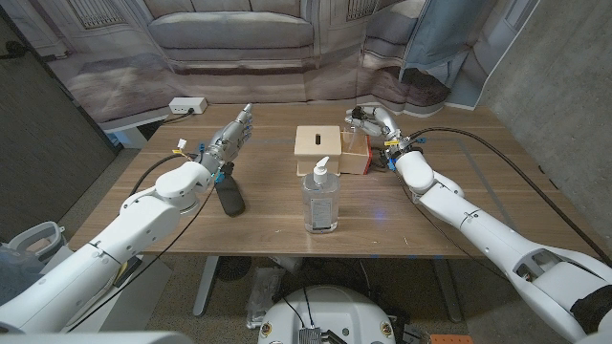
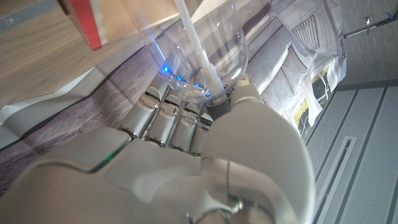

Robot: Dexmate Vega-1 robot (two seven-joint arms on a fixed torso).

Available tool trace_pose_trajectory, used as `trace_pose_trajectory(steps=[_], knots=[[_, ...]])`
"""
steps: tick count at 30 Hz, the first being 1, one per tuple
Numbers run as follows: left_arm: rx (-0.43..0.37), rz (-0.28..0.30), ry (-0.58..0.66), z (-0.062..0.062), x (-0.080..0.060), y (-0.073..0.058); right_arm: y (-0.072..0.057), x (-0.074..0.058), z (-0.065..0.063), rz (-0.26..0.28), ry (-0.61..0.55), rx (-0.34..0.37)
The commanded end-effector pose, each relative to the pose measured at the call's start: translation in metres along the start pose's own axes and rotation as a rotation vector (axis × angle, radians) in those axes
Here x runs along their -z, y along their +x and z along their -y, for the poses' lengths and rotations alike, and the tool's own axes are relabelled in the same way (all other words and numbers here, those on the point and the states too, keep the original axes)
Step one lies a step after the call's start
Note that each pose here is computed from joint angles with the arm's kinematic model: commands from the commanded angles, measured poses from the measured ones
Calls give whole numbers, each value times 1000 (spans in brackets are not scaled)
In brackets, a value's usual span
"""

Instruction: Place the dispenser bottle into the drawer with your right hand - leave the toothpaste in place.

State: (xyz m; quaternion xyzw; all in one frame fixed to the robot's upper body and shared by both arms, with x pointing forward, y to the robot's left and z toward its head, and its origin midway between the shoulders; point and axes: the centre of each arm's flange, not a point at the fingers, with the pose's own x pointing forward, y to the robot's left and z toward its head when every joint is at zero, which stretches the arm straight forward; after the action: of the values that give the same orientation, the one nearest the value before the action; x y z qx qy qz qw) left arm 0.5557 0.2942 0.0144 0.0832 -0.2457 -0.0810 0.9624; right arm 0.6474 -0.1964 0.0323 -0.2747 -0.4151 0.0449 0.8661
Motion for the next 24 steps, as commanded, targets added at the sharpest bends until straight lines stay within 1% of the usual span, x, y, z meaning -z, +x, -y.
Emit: trace_pose_trajectory(steps=[1,7,16,24], knots=[[4,-8,2,0,0,0,-8,1,0,28,4,34],[6,-8,5,2,0,-1,-13,1,1,44,-5,49],[10,-10,4,6,0,-1,-20,1,-1,92,-48,83],[11,-16,5,8,0,-1,-22,5,-4,99,-57,92]])
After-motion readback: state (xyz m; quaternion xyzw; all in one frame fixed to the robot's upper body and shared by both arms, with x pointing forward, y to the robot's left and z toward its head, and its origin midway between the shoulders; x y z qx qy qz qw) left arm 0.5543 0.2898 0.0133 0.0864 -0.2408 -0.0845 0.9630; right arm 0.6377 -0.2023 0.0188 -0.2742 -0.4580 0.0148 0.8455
